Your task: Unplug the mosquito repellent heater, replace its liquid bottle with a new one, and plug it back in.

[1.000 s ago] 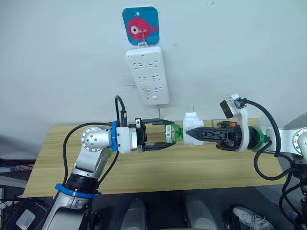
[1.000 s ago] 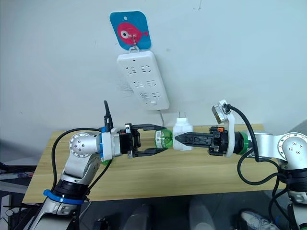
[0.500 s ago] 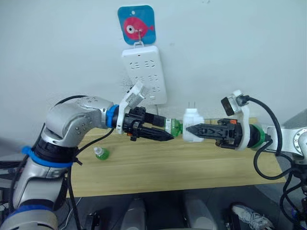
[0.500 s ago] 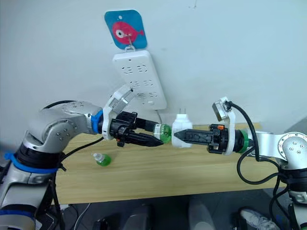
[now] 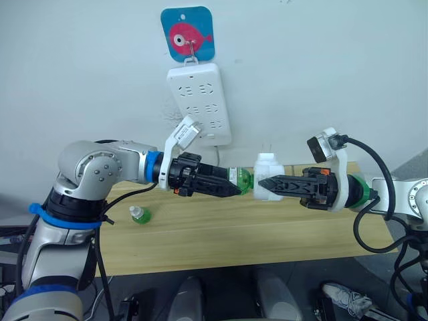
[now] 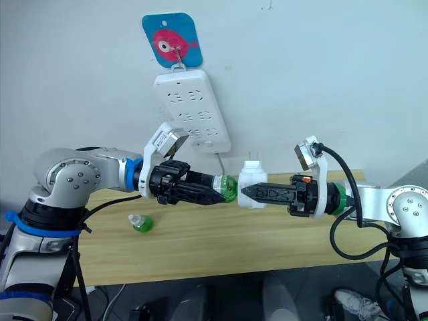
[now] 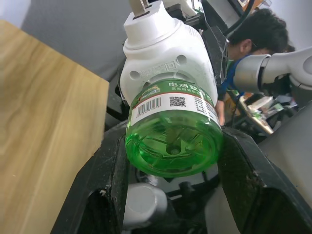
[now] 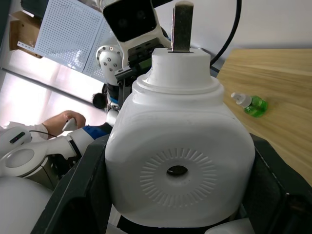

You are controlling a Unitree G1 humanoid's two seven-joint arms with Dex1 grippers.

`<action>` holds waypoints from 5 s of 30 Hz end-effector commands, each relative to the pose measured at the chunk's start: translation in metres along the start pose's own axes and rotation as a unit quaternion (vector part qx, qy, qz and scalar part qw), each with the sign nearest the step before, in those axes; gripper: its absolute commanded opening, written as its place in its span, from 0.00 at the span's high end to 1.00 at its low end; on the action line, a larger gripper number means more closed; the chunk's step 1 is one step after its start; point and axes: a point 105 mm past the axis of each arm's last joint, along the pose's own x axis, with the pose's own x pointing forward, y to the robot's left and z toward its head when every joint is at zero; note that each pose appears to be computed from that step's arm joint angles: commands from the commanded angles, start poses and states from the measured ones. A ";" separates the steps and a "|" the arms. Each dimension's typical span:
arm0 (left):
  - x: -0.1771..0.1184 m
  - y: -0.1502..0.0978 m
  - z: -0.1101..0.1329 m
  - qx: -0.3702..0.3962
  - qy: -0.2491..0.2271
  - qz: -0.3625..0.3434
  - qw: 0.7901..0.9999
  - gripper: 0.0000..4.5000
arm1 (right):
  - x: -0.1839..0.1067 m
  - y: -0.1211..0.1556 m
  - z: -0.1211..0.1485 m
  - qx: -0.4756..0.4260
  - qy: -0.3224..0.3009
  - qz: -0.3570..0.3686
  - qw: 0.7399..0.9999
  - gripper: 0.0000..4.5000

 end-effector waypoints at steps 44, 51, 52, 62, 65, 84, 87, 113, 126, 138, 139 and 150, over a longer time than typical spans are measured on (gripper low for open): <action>0.018 0.001 -0.017 0.582 -0.113 0.073 0.802 0.19 | -0.005 0.001 -0.001 0.003 0.010 -0.012 1.000 0.33; 0.021 -0.010 -0.016 0.578 -0.108 0.047 0.808 0.50 | -0.007 0.000 -0.001 0.003 0.011 -0.014 1.000 0.33; 0.020 -0.012 -0.018 0.566 -0.094 0.037 0.818 0.50 | -0.007 0.000 -0.001 0.003 0.011 -0.015 1.000 0.33; -0.013 0.013 0.009 0.101 0.009 0.054 0.993 0.50 | -0.010 -0.001 -0.006 -0.003 0.026 -0.019 0.999 0.33; -0.018 0.006 0.019 0.014 -0.002 0.032 0.999 0.50 | -0.010 -0.001 -0.007 -0.005 0.028 -0.018 0.999 0.33; -0.041 0.003 -0.026 0.081 0.058 0.077 0.992 0.50 | -0.043 -0.099 -0.022 -0.064 0.078 -0.325 0.940 0.33; -0.036 0.005 -0.042 0.132 0.076 0.091 0.984 0.50 | -0.069 -0.140 -0.025 -0.132 0.124 -0.448 0.875 0.33; -0.024 0.005 -0.088 0.187 0.123 0.079 0.972 0.50 | -0.130 -0.209 -0.021 -0.152 0.239 -0.571 0.771 0.00; -0.027 0.026 -0.070 0.225 0.001 0.157 0.962 0.50 | -0.112 -0.106 0.006 -0.180 0.068 -0.469 0.862 0.00; 0.016 0.033 -0.020 0.351 -0.197 0.236 0.885 0.50 | -0.026 -0.037 0.024 -0.094 -0.291 -0.189 0.933 0.00; 0.020 0.034 -0.018 0.360 -0.206 0.241 0.878 0.50 | -0.021 -0.033 0.027 -0.076 -0.314 -0.166 0.932 0.00; 0.040 0.030 0.009 0.370 -0.249 0.256 0.858 0.50 | 0.019 -0.011 0.025 -0.021 -0.326 -0.100 0.940 0.00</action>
